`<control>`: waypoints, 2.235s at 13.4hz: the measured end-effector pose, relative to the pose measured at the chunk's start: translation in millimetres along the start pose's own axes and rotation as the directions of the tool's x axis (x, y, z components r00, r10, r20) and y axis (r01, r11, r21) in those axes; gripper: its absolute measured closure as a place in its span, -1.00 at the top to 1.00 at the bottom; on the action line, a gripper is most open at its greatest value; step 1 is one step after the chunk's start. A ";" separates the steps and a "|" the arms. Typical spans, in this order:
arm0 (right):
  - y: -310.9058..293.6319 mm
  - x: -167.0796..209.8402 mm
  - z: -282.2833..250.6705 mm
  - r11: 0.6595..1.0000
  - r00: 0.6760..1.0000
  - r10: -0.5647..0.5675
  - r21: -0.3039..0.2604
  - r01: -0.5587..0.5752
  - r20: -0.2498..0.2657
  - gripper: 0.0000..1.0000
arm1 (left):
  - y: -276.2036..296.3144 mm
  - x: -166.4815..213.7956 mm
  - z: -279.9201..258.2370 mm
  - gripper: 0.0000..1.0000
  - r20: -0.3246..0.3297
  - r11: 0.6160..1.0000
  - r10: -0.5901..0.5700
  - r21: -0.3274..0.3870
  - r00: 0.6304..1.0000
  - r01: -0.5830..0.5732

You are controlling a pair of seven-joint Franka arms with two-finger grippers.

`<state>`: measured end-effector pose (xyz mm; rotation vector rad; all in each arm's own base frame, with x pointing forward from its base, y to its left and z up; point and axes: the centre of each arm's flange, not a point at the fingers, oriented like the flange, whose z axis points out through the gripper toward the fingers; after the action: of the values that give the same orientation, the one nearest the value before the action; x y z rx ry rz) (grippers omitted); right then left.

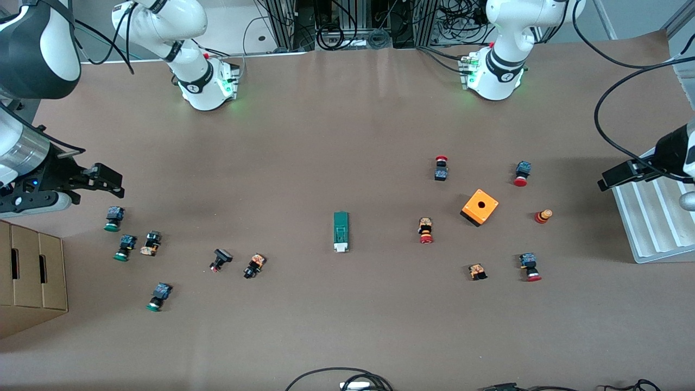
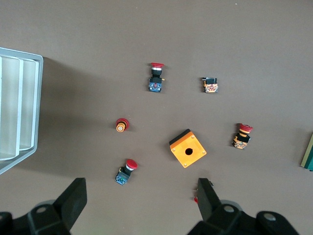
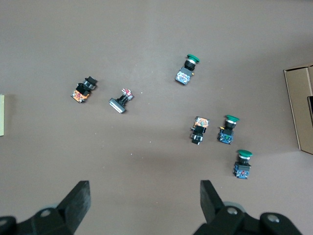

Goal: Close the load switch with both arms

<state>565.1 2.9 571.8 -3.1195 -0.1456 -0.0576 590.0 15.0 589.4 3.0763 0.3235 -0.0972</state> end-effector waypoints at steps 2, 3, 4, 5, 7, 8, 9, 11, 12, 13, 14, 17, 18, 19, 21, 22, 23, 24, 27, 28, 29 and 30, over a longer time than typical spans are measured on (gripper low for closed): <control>0.2 0.0 0.0 1.000 1.000 0.000 0.000 0.000 0.000 1.00 | 0.7 3.8 7.7 1.00 0.013 1.000 0.000 0.003 1.000 0.000; 0.6 0.0 0.0 1.000 1.000 0.001 0.000 -0.001 0.000 1.00 | 0.7 4.5 9.1 1.00 0.015 1.000 0.000 0.004 1.000 0.000; 1.0 -0.1 0.0 1.000 1.000 0.002 0.000 -0.002 0.000 1.00 | 0.4 4.0 6.9 1.00 0.011 1.000 0.001 0.003 1.000 -0.001; 1.1 -0.1 0.0 1.000 1.000 0.002 0.000 -0.002 0.000 1.00 | 0.1 2.4 2.3 1.00 0.003 1.000 0.009 0.002 1.000 -0.009; 1.1 -0.1 -0.1 1.000 1.000 0.002 0.000 -0.002 0.000 1.00 | -1.1 -2.5 -7.2 1.00 -0.011 0.998 0.061 -0.001 0.998 -0.061; 1.1 -0.1 0.0 1.000 1.000 0.002 0.000 -0.002 0.000 1.00 | -2.0 -4.9 -11.4 1.00 -0.016 0.996 0.089 -0.001 0.996 -0.089; 1.1 -0.1 0.0 1.000 1.000 0.002 0.000 -0.002 0.000 1.00 | -2.7 -6.9 -14.6 1.00 -0.020 0.994 0.109 -0.001 0.994 -0.109; 1.3 -0.1 0.0 1.000 1.000 0.002 0.000 -0.002 0.000 1.00 | -2.6 -9.0 -17.6 1.00 -0.023 0.992 0.127 -0.002 0.992 -0.127; 1.6 -0.1 0.0 1.000 1.000 0.003 0.000 -0.003 0.000 1.00 | -2.2 -9.4 -17.3 1.00 -0.021 0.991 0.131 -0.001 0.991 -0.131; 1.7 -0.1 0.0 1.000 1.000 0.003 0.000 -0.003 0.000 1.00 | -2.4 -9.9 -16.0 1.00 -0.017 0.991 0.134 0.006 0.991 -0.134; 1.7 -0.1 0.0 1.000 1.000 0.003 0.000 -0.003 0.000 1.00 | -3.2 -11.1 -14.1 1.00 -0.013 0.991 0.136 0.020 0.991 -0.135; 1.9 0.1 0.1 1.000 1.000 0.003 0.000 -0.003 -0.001 1.00 | -5.8 -18.0 -11.3 1.00 -0.010 0.990 0.138 0.034 0.990 -0.138; 1.9 0.1 0.1 1.000 1.000 0.003 0.000 -0.003 -0.001 1.00 | -5.9 -19.0 -12.4 1.00 -0.014 0.990 0.139 0.033 0.990 -0.138; 2.0 0.1 0.1 1.000 1.000 0.003 0.000 -0.003 -0.001 1.00 | -5.9 -19.5 -13.9 1.00 -0.019 0.990 0.139 0.033 0.990 -0.139; 2.5 0.1 0.0 1.000 1.000 0.004 0.000 -0.004 -0.002 1.00 | -5.5 -19.9 -14.6 1.00 -0.020 0.990 0.140 0.033 0.990 -0.139; 2.8 0.1 0.0 1.000 1.000 0.005 0.000 -0.005 -0.002 1.00 | -5.4 -19.9 -14.5 1.00 -0.020 0.990 0.140 0.033 0.990 -0.140; 3.3 0.1 0.0 1.000 1.000 0.006 0.000 -0.006 -0.002 1.00 | -5.3 -20.0 -14.5 1.00 -0.020 0.990 0.141 0.033 0.990 -0.140; 3.6 0.0 0.0 1.000 1.000 0.006 0.000 -0.006 -0.002 1.00 | -5.3 -20.0 -14.5 1.00 -0.020 0.990 0.141 0.033 0.990 -0.140; 3.6 0.1 -0.1 1.000 1.000 0.005 -0.001 -0.005 -0.003 1.00 | -5.2 -20.0 -14.5 1.00 -0.020 0.990 0.141 0.033 0.990 -0.140; 3.7 0.4 -0.3 1.000 1.000 0.003 -0.001 -0.003 -0.005 1.00 | -5.2 -19.9 -14.6 1.00 -0.020 0.990 0.141 0.033 0.990 -0.140; 3.7 0.7 -0.6 1.000 1.000 0.002 -0.001 -0.002 -0.008 1.00 | -5.2 -19.8 -14.7 1.00 -0.022 0.990 0.141 0.033 0.990 -0.140; 3.7 0.9 -0.8 1.000 1.000 0.002 -0.001 -0.002 -0.010 1.00 | -5.2 -19.7 -14.7 1.00 -0.023 0.990 0.141 0.033 0.990 -0.140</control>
<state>566.4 -0.8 572.5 -3.1201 -0.1431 -0.0739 570.5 16.7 605.2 3.1214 0.1065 -0.0592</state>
